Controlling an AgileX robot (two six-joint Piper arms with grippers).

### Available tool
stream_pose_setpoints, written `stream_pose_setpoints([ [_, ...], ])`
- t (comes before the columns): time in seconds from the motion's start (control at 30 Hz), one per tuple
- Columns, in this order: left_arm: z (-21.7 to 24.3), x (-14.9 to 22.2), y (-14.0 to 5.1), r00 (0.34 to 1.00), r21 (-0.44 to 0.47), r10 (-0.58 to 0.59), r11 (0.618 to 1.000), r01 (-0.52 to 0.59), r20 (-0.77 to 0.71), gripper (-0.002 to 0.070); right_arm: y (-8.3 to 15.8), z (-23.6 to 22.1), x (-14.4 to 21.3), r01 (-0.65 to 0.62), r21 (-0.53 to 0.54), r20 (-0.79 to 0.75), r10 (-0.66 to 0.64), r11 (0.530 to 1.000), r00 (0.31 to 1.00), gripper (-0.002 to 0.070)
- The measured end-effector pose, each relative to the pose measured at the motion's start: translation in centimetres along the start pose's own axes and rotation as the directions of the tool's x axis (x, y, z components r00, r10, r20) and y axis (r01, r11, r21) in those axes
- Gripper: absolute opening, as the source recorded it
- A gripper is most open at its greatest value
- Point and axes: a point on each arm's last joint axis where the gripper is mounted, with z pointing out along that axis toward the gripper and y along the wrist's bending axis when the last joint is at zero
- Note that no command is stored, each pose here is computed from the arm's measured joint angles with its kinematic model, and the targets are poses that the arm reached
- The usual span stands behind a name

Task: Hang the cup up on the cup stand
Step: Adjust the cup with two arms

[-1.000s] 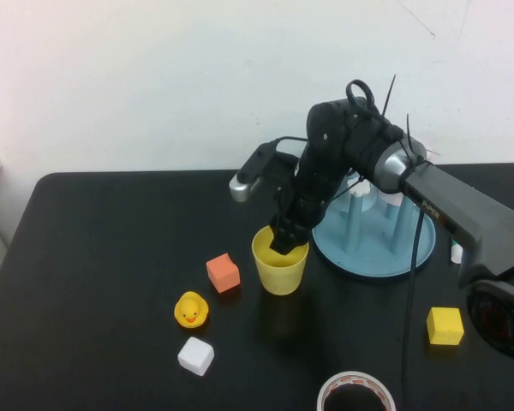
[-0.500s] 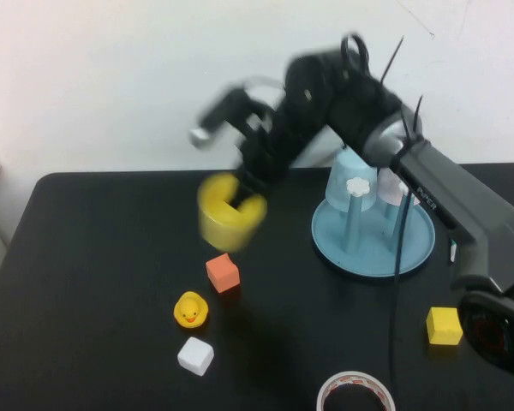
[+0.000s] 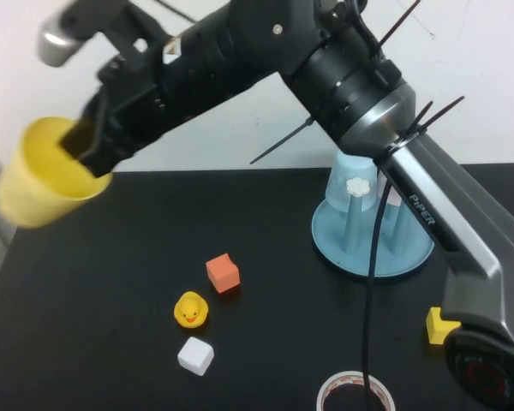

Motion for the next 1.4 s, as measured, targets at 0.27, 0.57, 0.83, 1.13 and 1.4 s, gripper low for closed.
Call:
stream_pose_setpoints([
  [0.27,0.0,-0.6,-0.1,0.997,0.016,-0.044,0.999,0.043,0.07,0.0679,5.0,1.2,-1.7,0.039,-0.225,0.096,-0.018,0.974,0.995,0.0021],
  [0.57,-0.1,-1.0,-0.2,0.992,0.028,-0.06,0.998,0.058,0.111,0.0679,8.3,1.1,-2.7,0.106,-0.361,0.144,-0.056,0.927,0.988,0.0021],
  [0.83,-0.1,-1.3,-0.2,0.987,0.037,-0.075,0.997,0.07,0.141,0.0679,9.0,0.5,-3.0,0.124,-0.392,0.147,-0.071,0.911,0.987,0.0022],
  [1.13,-0.2,-1.5,-0.3,0.982,0.048,-0.093,0.995,0.086,0.165,0.0679,10.6,1.1,-3.3,0.172,-0.387,0.156,-0.12,0.906,0.98,0.0022],
  [1.4,-0.2,-1.5,-0.3,0.982,0.048,-0.096,0.995,0.09,0.163,0.0679,11.9,1.1,-3.5,0.199,-0.401,0.143,-0.153,0.894,0.978,0.0022],
])
